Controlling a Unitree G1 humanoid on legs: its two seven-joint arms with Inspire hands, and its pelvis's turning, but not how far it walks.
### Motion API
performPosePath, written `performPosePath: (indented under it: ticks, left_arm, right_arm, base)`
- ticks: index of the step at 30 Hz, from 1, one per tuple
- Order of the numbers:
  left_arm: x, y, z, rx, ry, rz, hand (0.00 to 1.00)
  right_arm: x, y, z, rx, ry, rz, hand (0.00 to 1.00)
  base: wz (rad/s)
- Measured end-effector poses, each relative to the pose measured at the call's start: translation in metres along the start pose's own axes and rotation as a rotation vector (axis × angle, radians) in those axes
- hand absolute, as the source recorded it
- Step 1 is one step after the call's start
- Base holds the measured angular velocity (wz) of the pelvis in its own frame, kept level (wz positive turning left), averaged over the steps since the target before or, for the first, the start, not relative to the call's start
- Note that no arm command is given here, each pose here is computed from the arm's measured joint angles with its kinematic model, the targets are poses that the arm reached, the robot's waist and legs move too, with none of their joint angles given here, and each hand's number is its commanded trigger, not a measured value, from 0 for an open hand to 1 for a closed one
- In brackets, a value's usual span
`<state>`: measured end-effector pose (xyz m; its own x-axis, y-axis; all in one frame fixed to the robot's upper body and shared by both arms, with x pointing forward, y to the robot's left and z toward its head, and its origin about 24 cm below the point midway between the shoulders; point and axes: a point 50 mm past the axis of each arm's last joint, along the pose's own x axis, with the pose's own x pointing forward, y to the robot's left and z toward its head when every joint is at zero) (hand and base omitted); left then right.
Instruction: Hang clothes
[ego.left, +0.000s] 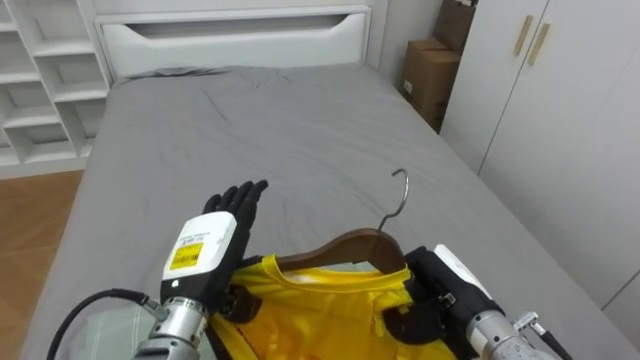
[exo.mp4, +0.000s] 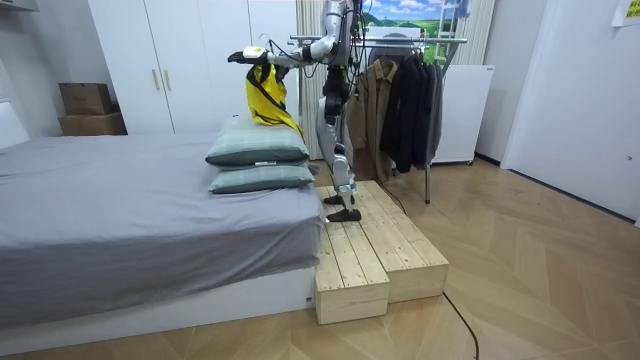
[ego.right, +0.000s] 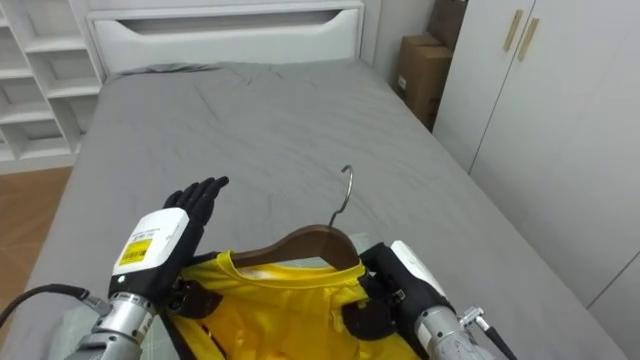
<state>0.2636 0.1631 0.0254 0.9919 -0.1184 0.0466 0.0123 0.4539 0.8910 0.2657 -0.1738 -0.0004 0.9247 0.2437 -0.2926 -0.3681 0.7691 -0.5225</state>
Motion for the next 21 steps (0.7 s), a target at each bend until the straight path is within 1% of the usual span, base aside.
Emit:
performPosePath:
  ticks: [11, 16, 21]
  left_arm:
    - [-0.008, -0.013, -0.011, -0.004, 0.071, -0.048, 0.0]
    - [-0.014, -0.019, -0.014, -0.008, 0.09, -0.067, 0.0]
    - [-0.019, -0.023, -0.025, -0.003, 0.133, -0.084, 0.0]
  right_arm:
    - [-0.001, -0.012, -0.004, 0.029, 0.032, -0.053, 1.0]
    - [-0.002, -0.013, -0.004, 0.02, 0.03, -0.056, 1.0]
    - [-0.002, -0.015, -0.003, 0.005, 0.028, -0.058, 1.0]
  base:
    - [0.0]
    - [0.0]
    - [0.0]
